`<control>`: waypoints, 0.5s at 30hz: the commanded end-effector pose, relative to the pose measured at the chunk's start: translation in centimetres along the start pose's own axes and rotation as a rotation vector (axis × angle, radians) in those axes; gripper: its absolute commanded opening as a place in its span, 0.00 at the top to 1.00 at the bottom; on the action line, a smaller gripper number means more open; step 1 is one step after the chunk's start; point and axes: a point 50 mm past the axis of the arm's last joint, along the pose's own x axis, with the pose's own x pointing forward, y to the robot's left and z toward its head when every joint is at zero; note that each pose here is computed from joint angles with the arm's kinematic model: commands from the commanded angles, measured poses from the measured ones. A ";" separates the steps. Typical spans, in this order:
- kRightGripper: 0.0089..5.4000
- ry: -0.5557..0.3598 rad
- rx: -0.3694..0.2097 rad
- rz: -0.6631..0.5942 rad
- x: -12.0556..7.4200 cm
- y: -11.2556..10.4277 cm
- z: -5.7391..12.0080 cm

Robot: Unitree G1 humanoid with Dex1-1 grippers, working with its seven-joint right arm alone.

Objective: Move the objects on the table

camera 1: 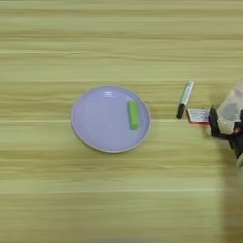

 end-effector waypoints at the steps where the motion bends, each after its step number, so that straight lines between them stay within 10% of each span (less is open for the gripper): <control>1: 0.00 -0.102 -0.010 0.015 0.1 0.2 2.7; 15: 0.00 -0.034 -0.006 0.058 -2.1 1.2 1.8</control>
